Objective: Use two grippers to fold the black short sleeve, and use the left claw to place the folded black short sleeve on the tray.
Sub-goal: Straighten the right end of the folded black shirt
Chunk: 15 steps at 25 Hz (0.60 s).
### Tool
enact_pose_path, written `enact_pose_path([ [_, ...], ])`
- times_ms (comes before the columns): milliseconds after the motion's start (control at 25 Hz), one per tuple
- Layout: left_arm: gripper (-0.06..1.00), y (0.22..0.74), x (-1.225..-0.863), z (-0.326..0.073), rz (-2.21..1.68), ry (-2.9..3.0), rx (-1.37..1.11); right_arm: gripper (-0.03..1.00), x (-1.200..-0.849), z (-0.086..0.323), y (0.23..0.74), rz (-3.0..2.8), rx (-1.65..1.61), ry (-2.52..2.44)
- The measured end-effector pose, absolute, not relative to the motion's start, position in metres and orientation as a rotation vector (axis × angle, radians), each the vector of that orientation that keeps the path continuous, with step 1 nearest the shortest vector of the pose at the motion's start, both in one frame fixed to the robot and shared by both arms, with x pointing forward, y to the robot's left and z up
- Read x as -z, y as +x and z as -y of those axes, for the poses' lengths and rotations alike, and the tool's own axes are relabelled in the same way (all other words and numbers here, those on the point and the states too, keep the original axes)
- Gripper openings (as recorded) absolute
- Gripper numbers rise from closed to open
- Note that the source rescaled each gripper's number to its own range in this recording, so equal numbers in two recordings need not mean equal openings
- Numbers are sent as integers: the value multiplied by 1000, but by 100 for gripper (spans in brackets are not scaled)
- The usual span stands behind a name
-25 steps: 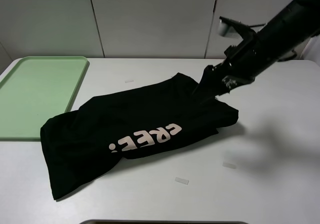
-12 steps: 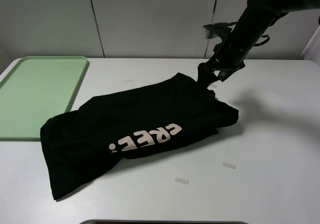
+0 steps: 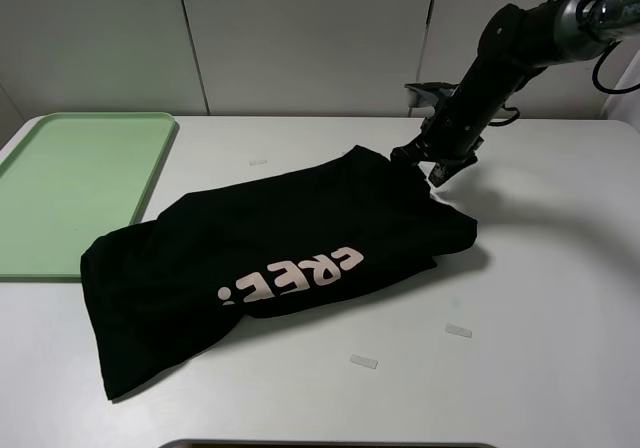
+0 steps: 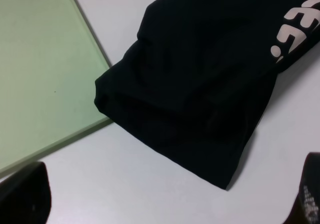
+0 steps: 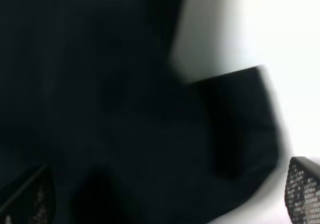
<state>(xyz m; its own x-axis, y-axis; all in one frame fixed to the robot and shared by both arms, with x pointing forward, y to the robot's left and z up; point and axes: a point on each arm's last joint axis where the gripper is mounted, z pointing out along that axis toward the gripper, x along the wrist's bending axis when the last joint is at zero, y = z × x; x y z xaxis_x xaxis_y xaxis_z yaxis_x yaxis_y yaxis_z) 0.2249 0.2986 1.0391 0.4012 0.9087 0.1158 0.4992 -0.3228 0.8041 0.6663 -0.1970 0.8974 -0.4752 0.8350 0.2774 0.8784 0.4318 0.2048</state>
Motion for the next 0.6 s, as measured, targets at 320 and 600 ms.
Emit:
enact_pose_path([
  [320, 100, 225, -1039, -299, -1199, 1965, -753, 100, -906, 224, 684, 2419, 634, -1659],
  [600, 100, 225, -1039, -299, -1199, 1965, -753, 100, -884, 227, 687, 2344, 647, -1680],
])
